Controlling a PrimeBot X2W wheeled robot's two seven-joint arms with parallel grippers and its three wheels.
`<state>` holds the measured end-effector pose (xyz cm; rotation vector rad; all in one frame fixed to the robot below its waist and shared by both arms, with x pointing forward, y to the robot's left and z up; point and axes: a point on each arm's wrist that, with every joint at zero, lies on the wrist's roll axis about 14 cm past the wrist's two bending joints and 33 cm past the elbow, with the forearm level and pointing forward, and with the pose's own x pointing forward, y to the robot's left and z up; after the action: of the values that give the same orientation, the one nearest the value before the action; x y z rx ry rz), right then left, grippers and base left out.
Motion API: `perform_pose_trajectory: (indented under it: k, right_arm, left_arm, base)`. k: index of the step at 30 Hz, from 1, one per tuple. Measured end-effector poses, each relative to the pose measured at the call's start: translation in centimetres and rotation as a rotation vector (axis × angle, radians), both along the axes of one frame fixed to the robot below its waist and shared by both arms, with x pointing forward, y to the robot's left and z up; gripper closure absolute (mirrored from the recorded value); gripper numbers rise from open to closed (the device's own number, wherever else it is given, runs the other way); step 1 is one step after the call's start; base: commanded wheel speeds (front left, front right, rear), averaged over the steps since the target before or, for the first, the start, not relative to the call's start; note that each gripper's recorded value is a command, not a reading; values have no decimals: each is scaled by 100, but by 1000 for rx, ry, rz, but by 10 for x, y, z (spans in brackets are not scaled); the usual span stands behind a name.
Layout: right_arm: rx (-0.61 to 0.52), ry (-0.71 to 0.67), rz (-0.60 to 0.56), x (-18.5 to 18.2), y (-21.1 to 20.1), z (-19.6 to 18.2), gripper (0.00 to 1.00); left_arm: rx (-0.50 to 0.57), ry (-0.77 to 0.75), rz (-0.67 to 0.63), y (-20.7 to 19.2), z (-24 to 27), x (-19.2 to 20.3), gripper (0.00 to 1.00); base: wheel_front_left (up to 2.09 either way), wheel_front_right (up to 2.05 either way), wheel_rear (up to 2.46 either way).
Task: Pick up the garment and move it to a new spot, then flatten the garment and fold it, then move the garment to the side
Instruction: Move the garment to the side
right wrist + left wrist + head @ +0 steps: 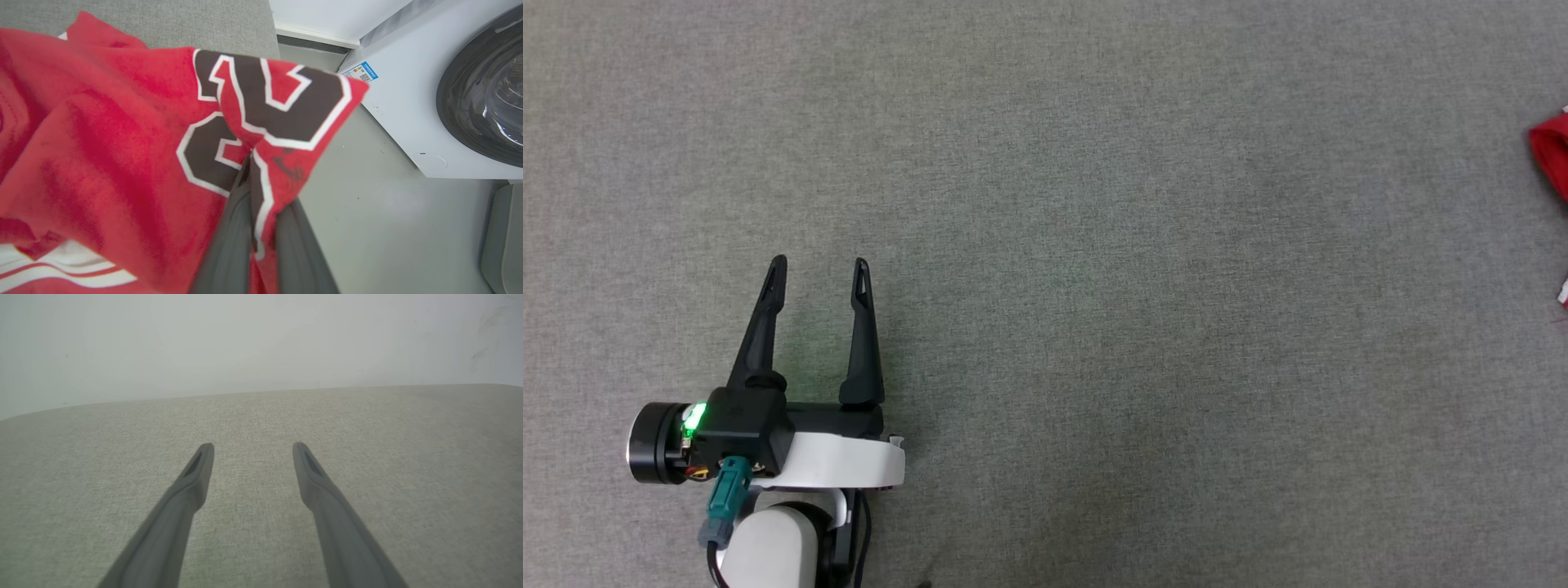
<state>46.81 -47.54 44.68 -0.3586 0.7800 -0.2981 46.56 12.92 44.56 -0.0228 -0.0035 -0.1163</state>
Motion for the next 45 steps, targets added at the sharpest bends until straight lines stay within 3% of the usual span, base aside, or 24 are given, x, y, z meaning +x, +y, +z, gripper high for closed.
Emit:
perform_pose_trajectory:
  k: [2,3,4,5,13,17,23,29,36,45]
  right_arm:
    - [3,2,-5,1,1,-6,100]
    - [4,-7,-10,2,1,-6,87]
    - [3,-16,-14,3,1,-5,35]
    - [-3,-27,-15,4,0,-3,0]
    - [-65,-181,68,20,11,29,0]
    - [-100,-357,138,31,21,67,0]
    - [-107,-637,251,45,58,123,0]
    - [-49,-901,376,44,129,172,0]
    - [71,-1057,455,0,209,171,0]
    - [269,-1051,435,-49,270,133,0]
  left_arm:
    - [1,3,2,1,-1,0,0]
    - [2,3,4,1,-1,0,0]
    - [2,3,4,2,-1,0,0]
    - [2,1,5,2,0,0,0]
    - [1,-24,19,5,15,-9,0]
    - [-1,-35,30,8,25,-20,0]
    - [1,-63,60,15,42,-37,0]
    - [6,-87,93,26,55,-56,0]
    - [11,-100,144,43,65,-81,0]
    - [12,-115,193,60,72,-104,0]
  base:
    - [0,0,0]
    - [0,0,0]
    - [0,0,0]
    - [0,0,0]
    - [0,0,0]
    - [0,0,0]
    - [0,0,0]
    - [0,0,0]
    - [0,0,0]
    - [0,0,0]
